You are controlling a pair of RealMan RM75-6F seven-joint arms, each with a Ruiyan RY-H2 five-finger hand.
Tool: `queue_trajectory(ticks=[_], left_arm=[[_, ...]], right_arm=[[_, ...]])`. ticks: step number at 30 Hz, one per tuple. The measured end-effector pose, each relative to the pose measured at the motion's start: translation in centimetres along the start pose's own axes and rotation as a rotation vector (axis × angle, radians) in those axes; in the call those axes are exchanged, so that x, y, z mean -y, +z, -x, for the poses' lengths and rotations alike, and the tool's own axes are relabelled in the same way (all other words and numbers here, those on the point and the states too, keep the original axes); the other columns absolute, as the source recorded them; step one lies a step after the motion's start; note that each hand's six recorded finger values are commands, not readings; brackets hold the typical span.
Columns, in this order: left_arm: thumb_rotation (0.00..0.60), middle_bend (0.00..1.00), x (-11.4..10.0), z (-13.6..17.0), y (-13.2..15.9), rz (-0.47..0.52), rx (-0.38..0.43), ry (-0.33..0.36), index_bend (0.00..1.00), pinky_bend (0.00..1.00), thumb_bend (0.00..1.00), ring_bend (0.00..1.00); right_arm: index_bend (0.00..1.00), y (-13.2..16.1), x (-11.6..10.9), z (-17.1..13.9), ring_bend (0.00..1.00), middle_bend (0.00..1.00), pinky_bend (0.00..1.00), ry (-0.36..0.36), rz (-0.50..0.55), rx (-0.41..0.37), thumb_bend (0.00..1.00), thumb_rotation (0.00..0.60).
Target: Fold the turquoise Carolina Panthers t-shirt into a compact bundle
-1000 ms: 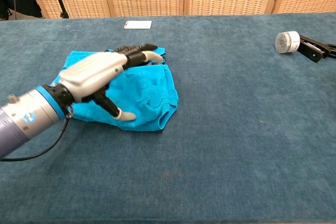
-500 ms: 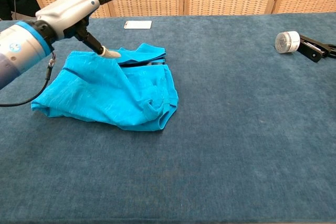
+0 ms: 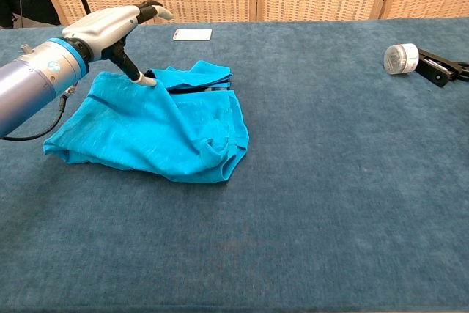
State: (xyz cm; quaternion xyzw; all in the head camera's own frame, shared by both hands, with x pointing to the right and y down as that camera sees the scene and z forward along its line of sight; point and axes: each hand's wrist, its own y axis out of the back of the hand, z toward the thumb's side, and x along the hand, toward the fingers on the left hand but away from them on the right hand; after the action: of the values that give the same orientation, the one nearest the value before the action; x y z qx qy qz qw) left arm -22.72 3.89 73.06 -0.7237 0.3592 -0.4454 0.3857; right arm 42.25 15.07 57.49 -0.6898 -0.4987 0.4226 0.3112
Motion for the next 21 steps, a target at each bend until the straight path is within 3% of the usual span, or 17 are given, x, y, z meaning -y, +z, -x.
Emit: queue_trajectory(ticks=[21], left_arm=[[0.6, 0.0, 2.7, -1.4, -2.3, 0.009, -0.083, -0.066, 0.0, 0.0, 0.09, 0.0]], right_arm=[[0.0, -0.5, 0.3, 0.3, 0.0, 0.0, 0.01, 0.007, -0.008, 0.018, 0.0, 0.6]])
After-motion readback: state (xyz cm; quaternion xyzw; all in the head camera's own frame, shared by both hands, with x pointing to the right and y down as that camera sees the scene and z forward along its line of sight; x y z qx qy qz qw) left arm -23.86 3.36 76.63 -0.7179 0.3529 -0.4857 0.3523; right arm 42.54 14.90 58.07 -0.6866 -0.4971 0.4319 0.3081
